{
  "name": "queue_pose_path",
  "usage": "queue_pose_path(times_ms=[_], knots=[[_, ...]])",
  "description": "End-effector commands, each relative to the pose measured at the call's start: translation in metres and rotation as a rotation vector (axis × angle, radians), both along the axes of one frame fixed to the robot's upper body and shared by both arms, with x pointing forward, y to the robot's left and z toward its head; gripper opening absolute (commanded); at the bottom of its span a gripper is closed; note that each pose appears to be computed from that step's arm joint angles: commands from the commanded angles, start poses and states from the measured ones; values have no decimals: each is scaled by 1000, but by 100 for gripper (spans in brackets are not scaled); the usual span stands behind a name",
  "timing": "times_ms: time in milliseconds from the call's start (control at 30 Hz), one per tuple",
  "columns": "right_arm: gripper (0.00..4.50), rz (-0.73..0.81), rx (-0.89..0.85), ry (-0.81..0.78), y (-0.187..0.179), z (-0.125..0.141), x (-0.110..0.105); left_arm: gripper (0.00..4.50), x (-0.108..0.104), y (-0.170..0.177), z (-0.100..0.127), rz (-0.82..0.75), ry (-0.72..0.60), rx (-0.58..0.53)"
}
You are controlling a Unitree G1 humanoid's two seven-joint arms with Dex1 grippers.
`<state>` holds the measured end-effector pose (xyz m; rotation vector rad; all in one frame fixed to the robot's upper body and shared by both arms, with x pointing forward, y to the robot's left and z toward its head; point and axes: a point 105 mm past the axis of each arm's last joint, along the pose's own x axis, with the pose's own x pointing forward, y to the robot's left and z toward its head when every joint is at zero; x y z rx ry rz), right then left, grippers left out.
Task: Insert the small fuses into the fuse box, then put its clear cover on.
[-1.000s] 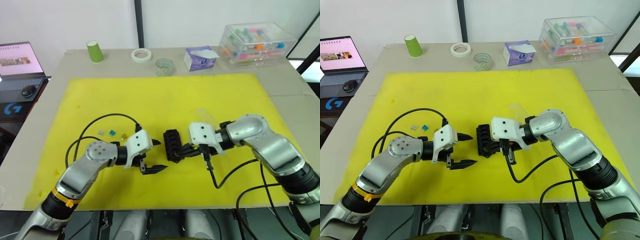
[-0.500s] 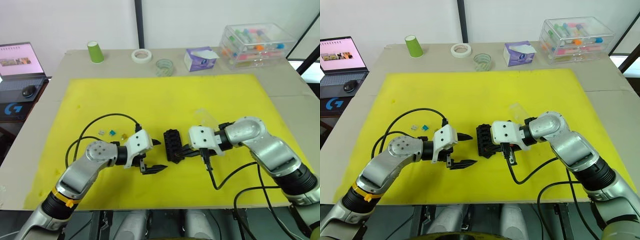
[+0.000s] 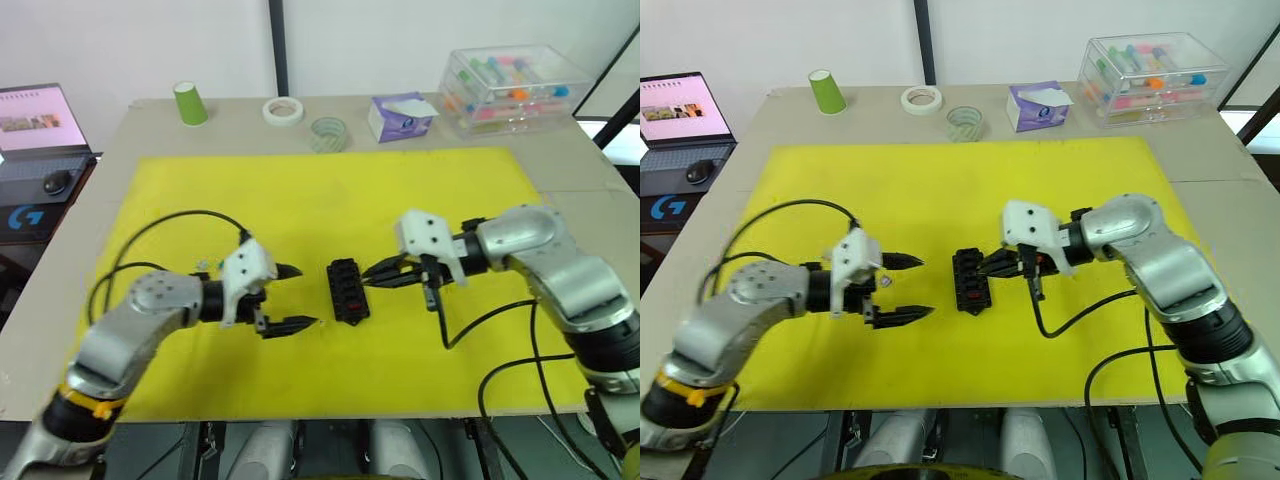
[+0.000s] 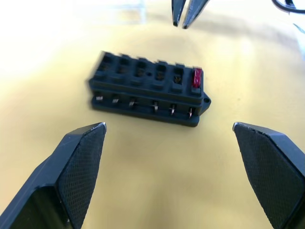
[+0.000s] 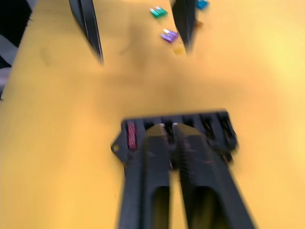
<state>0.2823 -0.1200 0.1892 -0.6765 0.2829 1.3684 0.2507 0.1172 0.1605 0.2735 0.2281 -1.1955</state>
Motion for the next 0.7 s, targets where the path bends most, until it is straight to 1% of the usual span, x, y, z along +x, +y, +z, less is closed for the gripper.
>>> queue_pose_path(times_ms=[33,100,167,233,300,333,400,533,600,700], knots=[[179,-55,0,-14,-24,9,2,450,-13,22,22,41,-2,-16],[241,-111,-29,-19,-43,9,6,450,-19,56,24,142,23,31],[317,-176,-49,-15,-66,13,10,450,-27,94,27,254,47,78],[387,-231,-64,-16,-84,16,13,450,-34,120,30,330,62,113],[446,-323,-78,-16,-113,17,19,450,-42,150,29,427,79,152],[446,-376,-93,-17,-128,16,21,450,-46,168,28,484,88,175],[446,-443,-112,-12,-151,14,21,450,-54,191,24,555,106,207],[446,-516,-139,2,-179,13,15,450,-59,223,21,636,115,239],[446,-552,-147,4,-189,10,16,450,-56,228,19,644,118,232],[446,-564,-143,7,-192,7,15,450,-49,224,13,626,116,230]])
